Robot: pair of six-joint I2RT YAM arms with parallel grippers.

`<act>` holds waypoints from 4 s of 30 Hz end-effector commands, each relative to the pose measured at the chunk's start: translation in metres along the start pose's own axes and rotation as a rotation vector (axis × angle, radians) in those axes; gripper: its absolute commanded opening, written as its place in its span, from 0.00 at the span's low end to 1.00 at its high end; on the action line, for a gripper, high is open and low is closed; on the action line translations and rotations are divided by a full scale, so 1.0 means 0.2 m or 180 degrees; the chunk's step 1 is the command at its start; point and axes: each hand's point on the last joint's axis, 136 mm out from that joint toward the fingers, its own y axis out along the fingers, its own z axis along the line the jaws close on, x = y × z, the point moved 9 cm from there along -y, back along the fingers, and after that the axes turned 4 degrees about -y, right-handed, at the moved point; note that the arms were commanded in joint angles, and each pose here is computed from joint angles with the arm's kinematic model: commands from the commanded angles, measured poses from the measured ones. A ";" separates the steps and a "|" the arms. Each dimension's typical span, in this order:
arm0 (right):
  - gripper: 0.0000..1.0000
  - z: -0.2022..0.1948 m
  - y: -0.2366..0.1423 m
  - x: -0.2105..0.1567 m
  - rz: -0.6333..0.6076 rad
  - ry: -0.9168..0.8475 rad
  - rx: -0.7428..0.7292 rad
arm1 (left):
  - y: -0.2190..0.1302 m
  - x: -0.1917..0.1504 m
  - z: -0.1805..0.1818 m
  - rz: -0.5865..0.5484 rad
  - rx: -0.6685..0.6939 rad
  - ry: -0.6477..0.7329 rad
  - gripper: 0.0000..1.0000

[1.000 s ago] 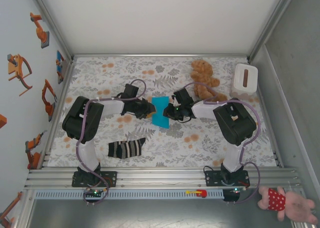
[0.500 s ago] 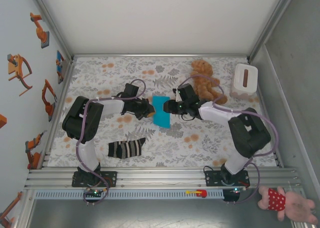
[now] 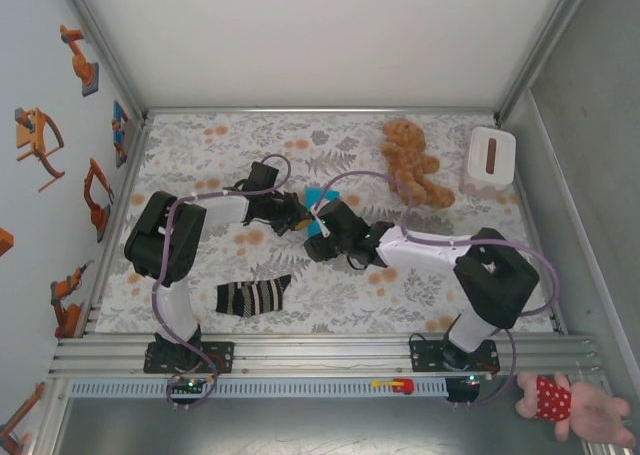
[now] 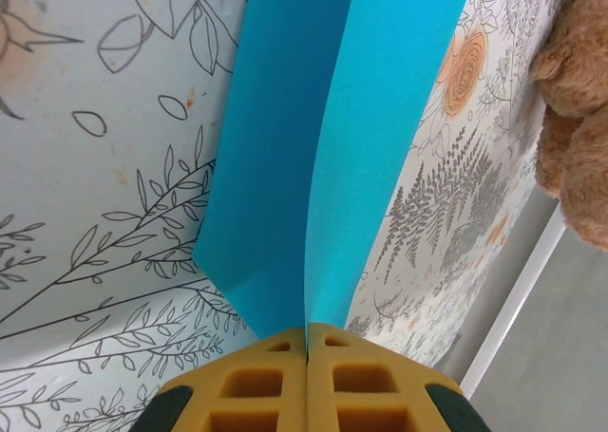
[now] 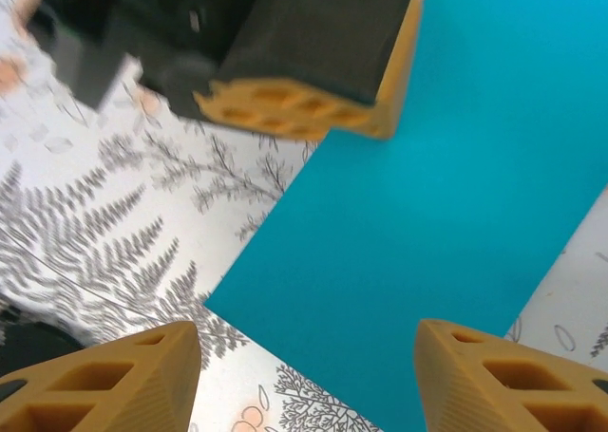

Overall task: Fold a paper plane with a square sheet of paper (pick it up from the middle)
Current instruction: Third fold the triangle at the center of the table.

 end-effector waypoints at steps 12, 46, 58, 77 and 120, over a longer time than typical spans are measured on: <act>0.62 -0.05 0.04 0.06 -0.0130 -0.0302 -0.0633 | 0.00 0.00 -0.01 0.0025 0.0040 -0.0074 0.07; 0.00 0.09 0.03 0.03 -0.0057 -0.0396 0.0584 | -0.26 0.07 0.09 -0.0367 0.0076 -0.0198 0.36; 0.00 0.11 0.10 -0.04 -0.0017 0.0169 0.1276 | -0.23 0.07 0.01 -0.0319 -0.0228 0.0000 0.30; 0.00 0.00 0.16 -0.07 0.0056 0.0671 0.1257 | 0.06 0.11 0.10 0.0106 0.0678 0.0082 0.19; 0.00 -0.12 0.25 -0.06 0.0315 0.1083 0.1147 | -0.02 0.12 0.08 0.0084 0.0648 0.0247 0.20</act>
